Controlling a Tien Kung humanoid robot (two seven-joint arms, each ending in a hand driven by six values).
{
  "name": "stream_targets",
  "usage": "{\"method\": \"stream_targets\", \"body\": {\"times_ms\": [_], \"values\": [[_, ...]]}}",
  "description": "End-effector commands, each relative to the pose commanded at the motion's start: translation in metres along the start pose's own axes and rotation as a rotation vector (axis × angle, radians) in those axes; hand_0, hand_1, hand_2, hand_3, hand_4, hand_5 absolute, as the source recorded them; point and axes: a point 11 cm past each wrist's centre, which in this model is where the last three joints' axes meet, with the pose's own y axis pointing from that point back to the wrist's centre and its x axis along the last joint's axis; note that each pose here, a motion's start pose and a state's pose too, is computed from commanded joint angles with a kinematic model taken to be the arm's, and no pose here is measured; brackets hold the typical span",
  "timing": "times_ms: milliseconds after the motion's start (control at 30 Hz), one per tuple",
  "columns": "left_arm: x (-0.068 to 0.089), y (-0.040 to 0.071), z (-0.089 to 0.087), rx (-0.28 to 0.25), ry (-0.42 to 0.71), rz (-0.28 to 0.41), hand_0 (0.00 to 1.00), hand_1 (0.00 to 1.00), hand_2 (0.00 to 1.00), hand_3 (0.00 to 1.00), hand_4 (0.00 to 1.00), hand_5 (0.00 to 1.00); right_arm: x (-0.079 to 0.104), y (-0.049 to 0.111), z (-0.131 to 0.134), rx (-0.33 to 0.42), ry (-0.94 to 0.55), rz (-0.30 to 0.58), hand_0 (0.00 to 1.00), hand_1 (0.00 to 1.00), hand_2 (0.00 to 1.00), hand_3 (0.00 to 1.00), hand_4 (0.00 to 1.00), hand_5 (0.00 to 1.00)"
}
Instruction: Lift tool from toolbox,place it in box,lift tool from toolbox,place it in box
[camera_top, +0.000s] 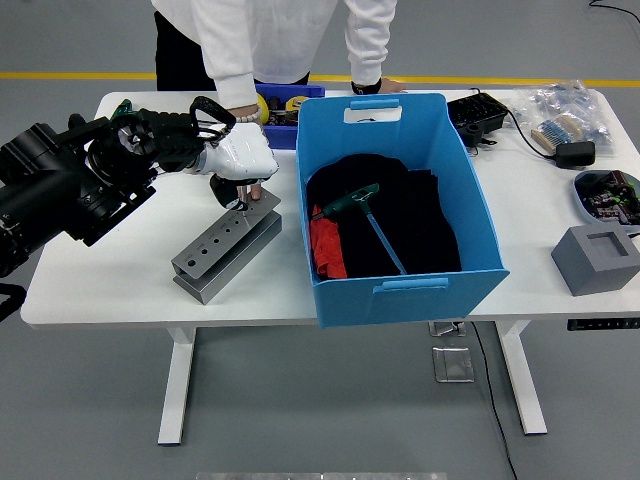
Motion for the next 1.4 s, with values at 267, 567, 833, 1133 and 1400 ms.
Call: {"method": "stream_targets", "body": {"times_ms": [267,567,833,1133,1400], "values": [[0.002,0.005,-0.008,0.016,0.046,-0.006,0.108,0.002,0.008,0.049,0.767,0.347,0.000,0.000,0.003,-0.004,0.001,0.000,0.651,0.644,0.730,0.623,0.917,0.687],[0.009,0.010,-0.012,0.028,0.063,-0.011,0.111,0.002,0.007,0.047,0.774,0.301,0.000,0.000,0.009,-0.013,-0.003,0.002,0.651,0.644,0.729,0.623,0.917,0.688],[0.012,0.015,-0.016,0.046,0.123,0.027,0.114,0.002,0.008,0.047,0.750,0.263,0.000,0.000,0.012,-0.019,-0.004,0.002,0.651,0.644,0.729,0.623,0.917,0.686],[0.024,0.021,-0.022,0.078,0.100,0.030,0.114,0.002,0.007,0.047,0.740,0.265,0.000,0.000,0.015,-0.024,-0.001,0.002,0.652,0.645,0.728,0.624,0.916,0.688],[0.035,0.027,-0.032,0.105,0.106,0.033,0.116,0.002,0.007,0.047,0.738,0.259,0.001,0.000,0.016,-0.026,-0.003,0.003,0.652,0.645,0.727,0.624,0.917,0.689]]}}
